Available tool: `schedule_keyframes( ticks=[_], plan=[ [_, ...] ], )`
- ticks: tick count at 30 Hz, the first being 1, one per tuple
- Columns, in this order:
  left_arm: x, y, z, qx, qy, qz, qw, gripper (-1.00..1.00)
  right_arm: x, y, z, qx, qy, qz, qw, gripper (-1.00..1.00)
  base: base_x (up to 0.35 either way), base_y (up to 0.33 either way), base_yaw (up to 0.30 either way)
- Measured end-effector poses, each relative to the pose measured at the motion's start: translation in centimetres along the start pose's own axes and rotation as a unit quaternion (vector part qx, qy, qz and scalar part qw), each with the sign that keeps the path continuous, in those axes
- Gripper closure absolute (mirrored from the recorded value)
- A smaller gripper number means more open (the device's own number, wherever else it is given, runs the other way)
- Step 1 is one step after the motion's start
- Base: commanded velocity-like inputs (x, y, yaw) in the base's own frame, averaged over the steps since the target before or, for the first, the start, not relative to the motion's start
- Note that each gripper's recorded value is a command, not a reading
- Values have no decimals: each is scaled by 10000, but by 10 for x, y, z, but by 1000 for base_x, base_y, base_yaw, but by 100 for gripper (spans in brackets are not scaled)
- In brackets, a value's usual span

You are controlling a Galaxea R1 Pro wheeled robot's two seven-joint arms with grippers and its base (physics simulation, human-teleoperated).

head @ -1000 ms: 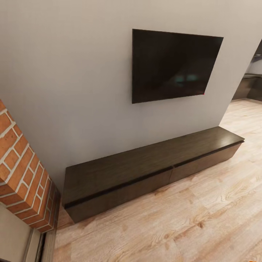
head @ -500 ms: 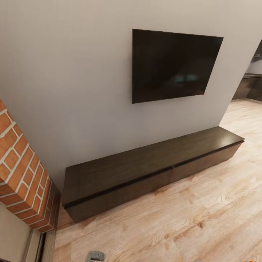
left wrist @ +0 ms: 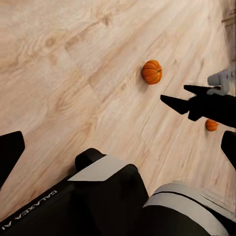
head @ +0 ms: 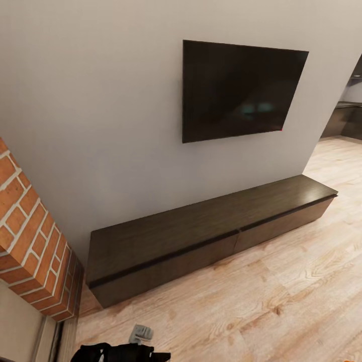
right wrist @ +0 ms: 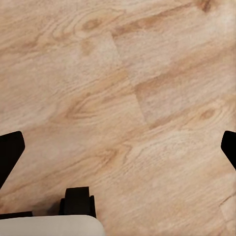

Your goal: Place each of the two pumpkins and all three candles from the living room inside a cabinet in the living room (use any cabinet), then make sure every cabinet is closed, and position the cauldron so it is next to a table in the living room.

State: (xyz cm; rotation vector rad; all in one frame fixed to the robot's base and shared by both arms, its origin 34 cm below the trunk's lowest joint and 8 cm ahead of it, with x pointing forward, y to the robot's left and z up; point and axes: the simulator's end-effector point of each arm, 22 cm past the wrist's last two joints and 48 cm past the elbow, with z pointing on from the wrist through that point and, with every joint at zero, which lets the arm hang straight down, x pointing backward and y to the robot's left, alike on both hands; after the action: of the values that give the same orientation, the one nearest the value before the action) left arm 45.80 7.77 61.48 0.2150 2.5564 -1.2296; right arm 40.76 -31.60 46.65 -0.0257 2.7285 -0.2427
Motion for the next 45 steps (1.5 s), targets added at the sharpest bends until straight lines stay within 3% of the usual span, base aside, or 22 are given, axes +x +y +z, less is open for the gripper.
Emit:
schedule_keyframes(
  ticks=[5, 8, 12, 18, 24, 29, 39, 45],
  plan=[
    [-24, -14, 2, 117, 57, -36, 9999, -100, 0, 0, 0, -1, 0, -2, 10000, -100, 0, 0, 0],
    [-41, -33, 12, 269, 130, 194, 9994, -100, 0, 0, 0, -2, -1, -9, 10000, -100, 0, 0, 0],
    [-90, -61, 23, 467, -39, 509, 9976, -100, 0, 1, 0, -15, -11, -35, 10000, -100, 0, 0, 0],
    [-125, -77, 24, 543, -109, 618, 9966, -100, -1, 1, 0, -18, -12, -40, 10000, -100, 0, 0, 0],
    [-160, -90, 21, 583, -263, 830, 9945, -100, 1, 2, 0, -25, -13, -42, 10000, -100, 0, 0, 0],
    [-192, -104, 17, 627, -421, 1055, 9915, -100, -6, 3, 0, -30, -190, -20, 9998, -100, 0, 0, 0],
    [-266, -138, -5, 657, -894, 1690, 9794, -100, -8, 7, -1, -63, -285, -80, 9995, -100, 0, 0, 0],
    [-286, -148, -14, 666, -1069, 1903, 9736, -100, 3, 11, -2, -93, -180, -191, 9996, -100, 0, 0, 0]
  ],
)
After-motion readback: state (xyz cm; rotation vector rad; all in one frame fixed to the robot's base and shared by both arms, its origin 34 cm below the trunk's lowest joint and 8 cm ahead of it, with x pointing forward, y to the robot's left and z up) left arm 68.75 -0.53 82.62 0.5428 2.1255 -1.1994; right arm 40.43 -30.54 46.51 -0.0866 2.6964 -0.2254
